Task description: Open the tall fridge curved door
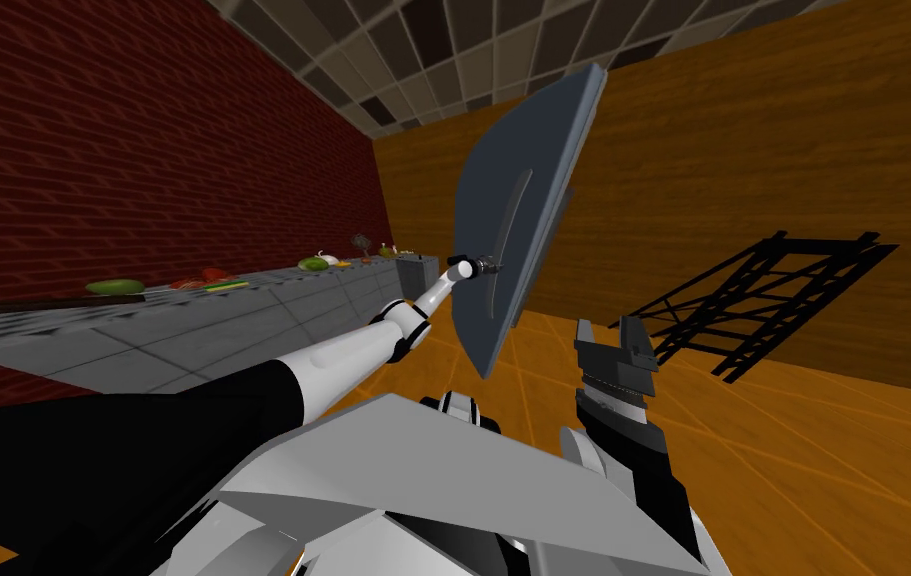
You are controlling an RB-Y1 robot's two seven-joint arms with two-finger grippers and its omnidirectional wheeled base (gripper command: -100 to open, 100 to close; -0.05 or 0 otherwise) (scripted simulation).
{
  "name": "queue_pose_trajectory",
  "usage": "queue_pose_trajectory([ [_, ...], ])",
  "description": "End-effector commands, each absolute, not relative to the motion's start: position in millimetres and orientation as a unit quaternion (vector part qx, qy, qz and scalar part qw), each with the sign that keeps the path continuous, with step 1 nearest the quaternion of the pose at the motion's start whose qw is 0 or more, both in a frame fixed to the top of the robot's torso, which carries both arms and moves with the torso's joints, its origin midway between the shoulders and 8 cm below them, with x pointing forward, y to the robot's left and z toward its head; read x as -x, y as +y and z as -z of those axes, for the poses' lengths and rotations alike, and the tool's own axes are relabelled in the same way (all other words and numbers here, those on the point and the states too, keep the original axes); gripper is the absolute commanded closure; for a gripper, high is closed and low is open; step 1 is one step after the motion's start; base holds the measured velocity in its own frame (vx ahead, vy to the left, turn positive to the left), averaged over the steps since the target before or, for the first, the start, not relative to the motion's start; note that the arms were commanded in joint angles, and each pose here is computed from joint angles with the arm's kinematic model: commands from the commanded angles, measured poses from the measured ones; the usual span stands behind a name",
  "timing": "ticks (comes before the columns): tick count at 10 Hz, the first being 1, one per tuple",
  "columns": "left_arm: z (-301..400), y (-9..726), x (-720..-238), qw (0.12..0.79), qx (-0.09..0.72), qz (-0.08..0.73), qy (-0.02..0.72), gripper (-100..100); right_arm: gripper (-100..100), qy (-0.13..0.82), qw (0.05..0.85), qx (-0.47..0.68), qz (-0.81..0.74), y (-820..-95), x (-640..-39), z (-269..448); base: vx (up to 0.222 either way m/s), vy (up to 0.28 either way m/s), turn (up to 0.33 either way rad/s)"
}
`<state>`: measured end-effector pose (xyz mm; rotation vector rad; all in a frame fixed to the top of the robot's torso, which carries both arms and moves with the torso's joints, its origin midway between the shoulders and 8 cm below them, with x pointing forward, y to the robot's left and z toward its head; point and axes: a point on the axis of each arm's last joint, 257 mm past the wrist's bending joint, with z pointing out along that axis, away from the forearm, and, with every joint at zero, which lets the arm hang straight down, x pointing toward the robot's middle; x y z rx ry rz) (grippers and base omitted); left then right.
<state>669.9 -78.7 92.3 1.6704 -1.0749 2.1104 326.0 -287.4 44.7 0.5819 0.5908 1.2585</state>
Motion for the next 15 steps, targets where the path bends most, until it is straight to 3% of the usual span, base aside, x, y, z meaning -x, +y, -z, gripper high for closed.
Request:
queue_pose_trajectory([
  [1, -90.6, -90.6, -660.7, 0.133, -0.566, -0.720, -0.379, 100, 0, 0.268, 0.729, -0.264, -0.571, -287.4, -326.0, -44.7, -0.009, 0.255, -0.027],
  [7, -89.0, -125.0, -631.3, 0.167, -0.548, -0.713, -0.405, 100, 0, 0.268, 0.729, -0.264, -0.571, -287.4, -326.0, -44.7, -0.005, 0.263, -0.036],
  [8, -98.3, -113.5, -647.4, 0.148, -0.555, -0.718, -0.392, -100, 0, 0.268, 0.729, -0.264, -0.571, -287.4, -326.0, -44.7, -0.020, 0.192, -0.302],
  [15, -116.8, -77.9, -689.2, 0.098, -0.578, -0.727, -0.357, -100, 0, 0.268, 0.729, -0.264, -0.571, -287.4, -326.0, -44.7, -0.032, 0.052, -0.197],
])
